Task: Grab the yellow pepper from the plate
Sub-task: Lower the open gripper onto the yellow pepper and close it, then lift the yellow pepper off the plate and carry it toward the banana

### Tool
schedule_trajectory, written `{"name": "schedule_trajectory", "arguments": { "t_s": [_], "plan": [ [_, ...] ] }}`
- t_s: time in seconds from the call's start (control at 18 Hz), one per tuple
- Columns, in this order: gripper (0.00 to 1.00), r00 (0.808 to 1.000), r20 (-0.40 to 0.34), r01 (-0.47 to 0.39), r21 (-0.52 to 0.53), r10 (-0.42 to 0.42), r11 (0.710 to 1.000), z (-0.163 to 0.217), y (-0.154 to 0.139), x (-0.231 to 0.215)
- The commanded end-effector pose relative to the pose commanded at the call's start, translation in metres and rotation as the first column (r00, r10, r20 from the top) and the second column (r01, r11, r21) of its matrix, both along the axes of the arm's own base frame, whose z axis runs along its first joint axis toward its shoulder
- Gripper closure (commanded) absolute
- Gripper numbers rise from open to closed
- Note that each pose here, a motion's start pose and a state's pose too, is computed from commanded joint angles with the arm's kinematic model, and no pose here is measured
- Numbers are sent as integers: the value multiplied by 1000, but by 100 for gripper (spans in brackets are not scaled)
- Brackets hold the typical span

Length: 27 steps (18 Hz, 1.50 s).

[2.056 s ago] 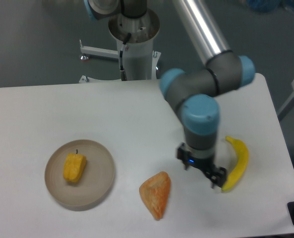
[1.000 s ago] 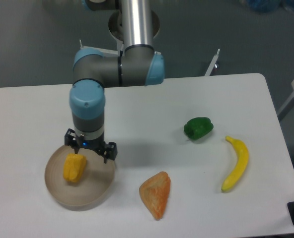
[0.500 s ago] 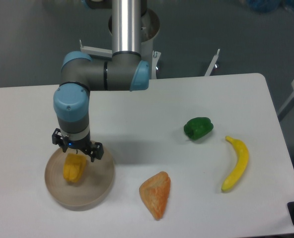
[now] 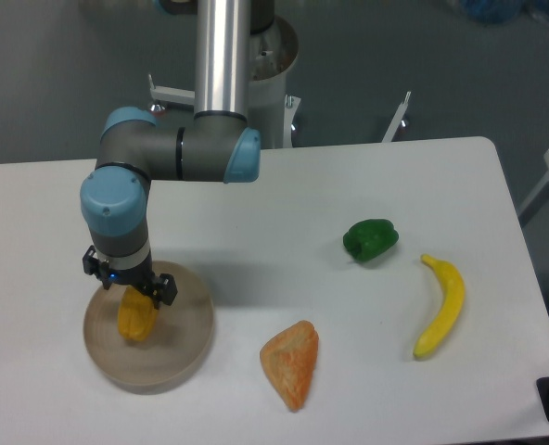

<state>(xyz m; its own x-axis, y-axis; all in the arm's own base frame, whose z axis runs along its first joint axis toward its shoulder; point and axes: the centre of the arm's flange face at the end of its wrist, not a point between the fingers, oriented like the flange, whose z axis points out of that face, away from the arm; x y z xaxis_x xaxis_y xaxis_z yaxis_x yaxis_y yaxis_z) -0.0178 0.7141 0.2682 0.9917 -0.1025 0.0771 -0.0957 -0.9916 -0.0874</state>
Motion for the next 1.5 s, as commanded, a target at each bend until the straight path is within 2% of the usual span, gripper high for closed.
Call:
{"name": "schedule_trajectory", "arguments": {
  "t_s": [0.17, 0.22, 0.33, 0.39, 0.44, 0.67, 0.89, 1.0, 1.06, 1.11, 1.17, 1.39, 1.5],
  "plan": [
    [0, 1000, -1, 1, -5, -1, 1000, -3, -1, 0],
    [6, 1000, -1, 1, -5, -1, 1000, -3, -1, 0],
    [38, 1000, -1, 6, -6, -6, 1000, -4, -1, 0],
    [47, 1000, -1, 6, -4, -6, 1000, -3, -1, 0],
    [52, 1000, -1, 11, -4, -11, 1000, -3, -1, 0],
    [59, 1000, -3, 14, 1, -14, 1000, 0, -2, 0],
    [60, 1000, -4, 11, 13, -11, 1000, 8, -1, -5],
    [60, 1000, -17, 12, 37, -11, 999, 24, 0, -18],
    [60, 999, -32, 42, 55, -40, 998, 38, -2, -29],
    [60, 990, -79, 122, 62, -117, 991, 56, -10, -51],
    [60, 985, -107, 143, 58, -136, 988, 70, -20, -76],
    [60, 983, -129, 138, 38, -132, 990, 95, -49, -165],
    [60, 974, -147, 181, 34, -175, 983, 100, -64, -206]
  ]
}}
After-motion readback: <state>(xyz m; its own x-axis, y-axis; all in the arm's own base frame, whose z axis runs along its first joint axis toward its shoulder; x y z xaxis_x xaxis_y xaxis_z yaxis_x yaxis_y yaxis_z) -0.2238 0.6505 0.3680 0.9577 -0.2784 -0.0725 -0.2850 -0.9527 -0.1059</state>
